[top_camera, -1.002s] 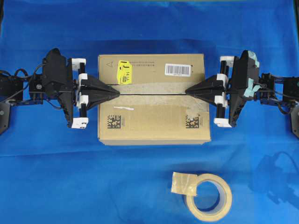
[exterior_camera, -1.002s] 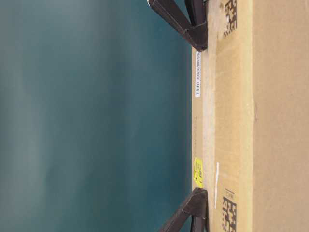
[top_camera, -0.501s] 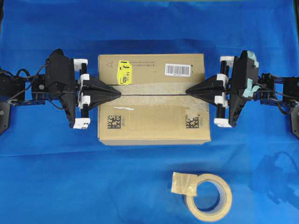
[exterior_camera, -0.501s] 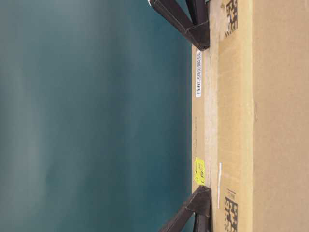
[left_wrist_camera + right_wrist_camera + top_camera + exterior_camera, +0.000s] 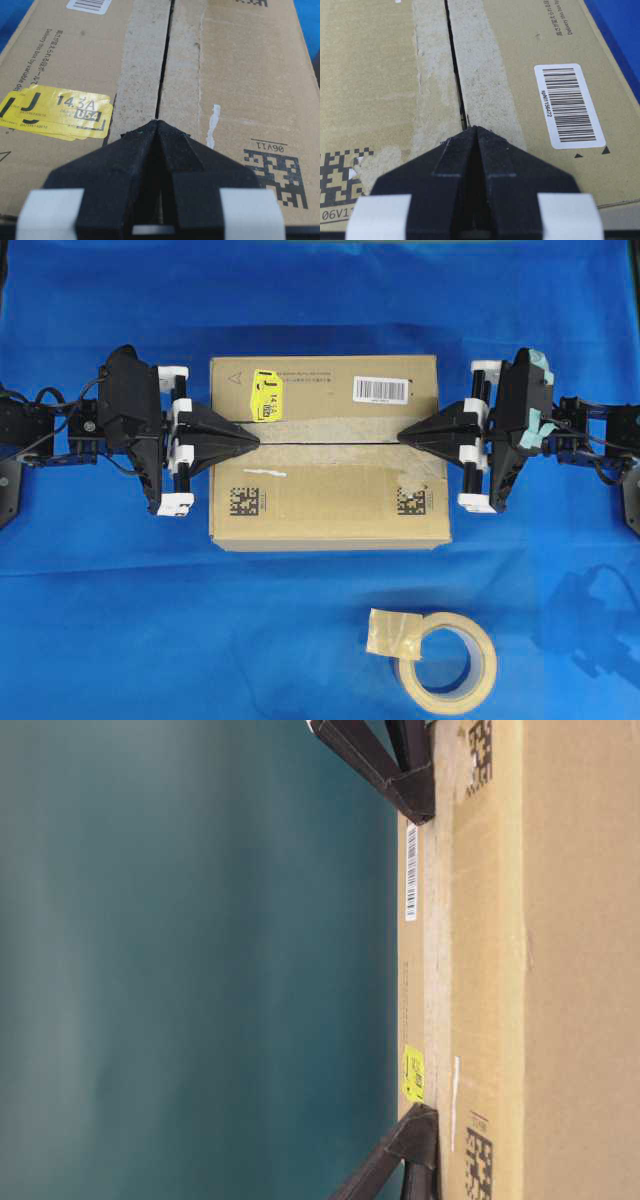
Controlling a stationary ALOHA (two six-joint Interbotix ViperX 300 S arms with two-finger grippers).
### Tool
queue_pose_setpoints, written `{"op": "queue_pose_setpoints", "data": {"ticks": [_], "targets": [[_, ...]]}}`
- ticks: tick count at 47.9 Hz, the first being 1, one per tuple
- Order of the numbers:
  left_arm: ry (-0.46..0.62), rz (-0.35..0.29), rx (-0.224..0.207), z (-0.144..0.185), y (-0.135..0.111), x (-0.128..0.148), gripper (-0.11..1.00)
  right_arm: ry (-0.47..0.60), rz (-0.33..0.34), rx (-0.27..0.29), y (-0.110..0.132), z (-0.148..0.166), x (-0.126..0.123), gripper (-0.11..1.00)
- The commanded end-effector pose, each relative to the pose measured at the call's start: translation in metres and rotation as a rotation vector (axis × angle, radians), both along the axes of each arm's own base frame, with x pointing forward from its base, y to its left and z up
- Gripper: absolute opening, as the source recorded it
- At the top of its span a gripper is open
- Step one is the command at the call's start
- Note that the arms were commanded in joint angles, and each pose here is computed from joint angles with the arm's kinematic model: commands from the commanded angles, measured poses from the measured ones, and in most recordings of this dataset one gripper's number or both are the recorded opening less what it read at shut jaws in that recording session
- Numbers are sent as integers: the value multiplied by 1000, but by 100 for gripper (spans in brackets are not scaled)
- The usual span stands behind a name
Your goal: Close the cardboard box.
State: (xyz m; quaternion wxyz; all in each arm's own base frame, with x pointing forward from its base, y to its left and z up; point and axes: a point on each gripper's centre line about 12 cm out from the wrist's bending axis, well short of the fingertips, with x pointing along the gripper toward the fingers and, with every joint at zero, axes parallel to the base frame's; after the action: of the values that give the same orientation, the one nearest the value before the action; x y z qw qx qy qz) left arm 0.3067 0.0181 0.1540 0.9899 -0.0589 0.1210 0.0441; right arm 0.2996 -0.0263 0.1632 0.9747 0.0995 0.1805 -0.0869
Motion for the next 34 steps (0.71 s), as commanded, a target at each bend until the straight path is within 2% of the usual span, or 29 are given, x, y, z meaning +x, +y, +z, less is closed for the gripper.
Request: {"op": "queue_pose_setpoints", "data": {"ticks": [1,34], "targets": [[-25,0,0,6,0,4,0,-18,-5,0,-1,5,1,0],[-26,-1,-1,7,-1,4,0,-20,3,1,1,5,1,0]]}}
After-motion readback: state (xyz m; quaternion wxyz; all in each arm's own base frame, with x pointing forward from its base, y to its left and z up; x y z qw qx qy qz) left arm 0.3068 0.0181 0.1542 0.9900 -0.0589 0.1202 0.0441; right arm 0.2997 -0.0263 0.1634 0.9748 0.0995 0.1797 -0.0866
